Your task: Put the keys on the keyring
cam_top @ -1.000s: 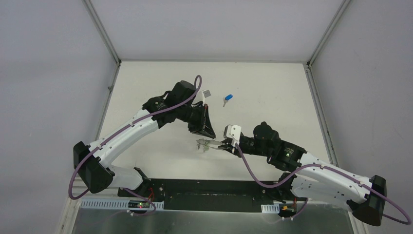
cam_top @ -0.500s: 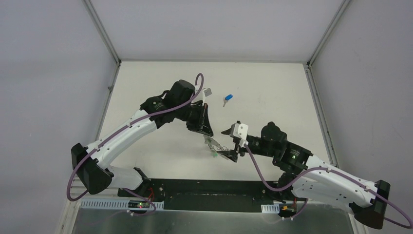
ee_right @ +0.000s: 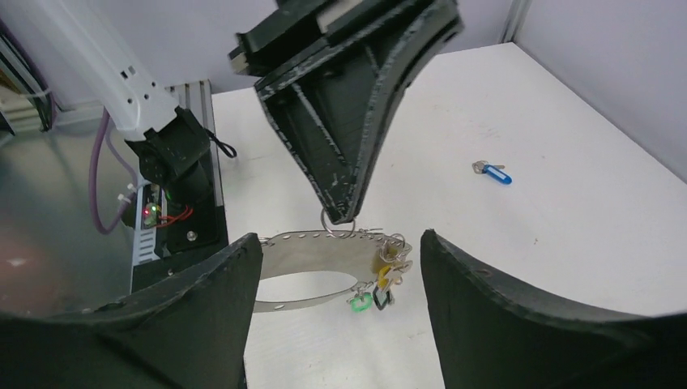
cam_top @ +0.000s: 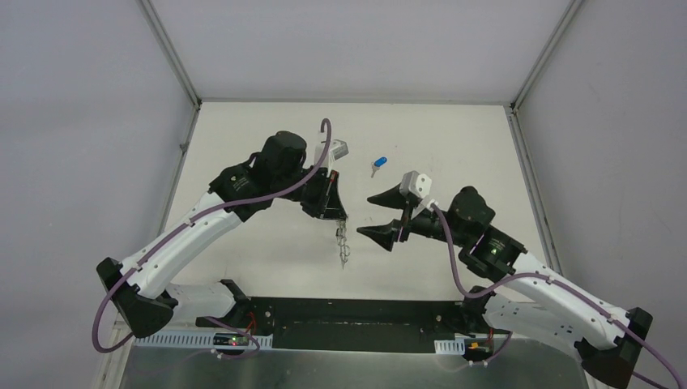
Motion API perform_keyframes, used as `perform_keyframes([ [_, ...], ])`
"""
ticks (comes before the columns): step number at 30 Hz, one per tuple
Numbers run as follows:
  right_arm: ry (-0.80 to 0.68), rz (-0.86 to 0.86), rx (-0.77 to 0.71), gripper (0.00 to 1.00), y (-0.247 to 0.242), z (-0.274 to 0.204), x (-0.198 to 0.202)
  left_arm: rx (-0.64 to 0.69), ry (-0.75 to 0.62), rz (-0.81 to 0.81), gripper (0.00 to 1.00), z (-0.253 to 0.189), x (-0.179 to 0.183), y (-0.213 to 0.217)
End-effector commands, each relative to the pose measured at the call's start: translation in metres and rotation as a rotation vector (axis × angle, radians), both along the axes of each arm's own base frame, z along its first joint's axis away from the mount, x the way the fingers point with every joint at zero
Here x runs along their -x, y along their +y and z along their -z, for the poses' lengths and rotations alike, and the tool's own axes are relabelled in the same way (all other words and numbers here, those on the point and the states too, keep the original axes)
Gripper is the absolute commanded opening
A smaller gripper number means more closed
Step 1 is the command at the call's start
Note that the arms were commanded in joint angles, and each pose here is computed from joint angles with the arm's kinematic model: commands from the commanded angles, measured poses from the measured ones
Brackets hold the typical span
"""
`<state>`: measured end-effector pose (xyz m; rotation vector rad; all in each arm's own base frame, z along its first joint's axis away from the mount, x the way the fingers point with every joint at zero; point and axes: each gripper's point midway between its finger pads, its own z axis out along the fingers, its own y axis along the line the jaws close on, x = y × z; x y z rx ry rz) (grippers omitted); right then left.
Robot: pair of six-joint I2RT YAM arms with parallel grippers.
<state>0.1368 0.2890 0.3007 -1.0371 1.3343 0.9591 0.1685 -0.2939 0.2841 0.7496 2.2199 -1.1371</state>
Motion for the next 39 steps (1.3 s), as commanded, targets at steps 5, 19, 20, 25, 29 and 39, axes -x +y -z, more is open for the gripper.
perform_keyframes([
  [5,0.131,-0.120,-0.138,0.63,0.005,-0.039,-0.003,0.146,-0.343,0.137,0.00,-0.057,0.009,0.005],
  [19,0.149,-0.299,-0.184,0.44,0.020,-0.050,0.014,0.212,-0.400,0.085,0.00,-0.070,0.009,0.009],
  [20,0.154,-0.293,-0.184,0.49,0.019,-0.049,0.013,0.208,-0.383,0.050,0.00,-0.070,0.004,0.009],
  [25,0.203,-0.170,-0.162,0.64,0.014,-0.038,-0.001,0.189,-0.299,-0.081,0.00,-0.066,-0.012,0.010],
  [29,0.197,-0.097,-0.129,0.70,0.011,-0.029,-0.008,0.169,-0.234,-0.156,0.00,-0.062,-0.020,0.010],
  [39,0.145,0.029,0.140,0.71,0.029,0.005,-0.015,0.130,-0.097,-0.250,0.00,-0.052,-0.031,0.005],
])
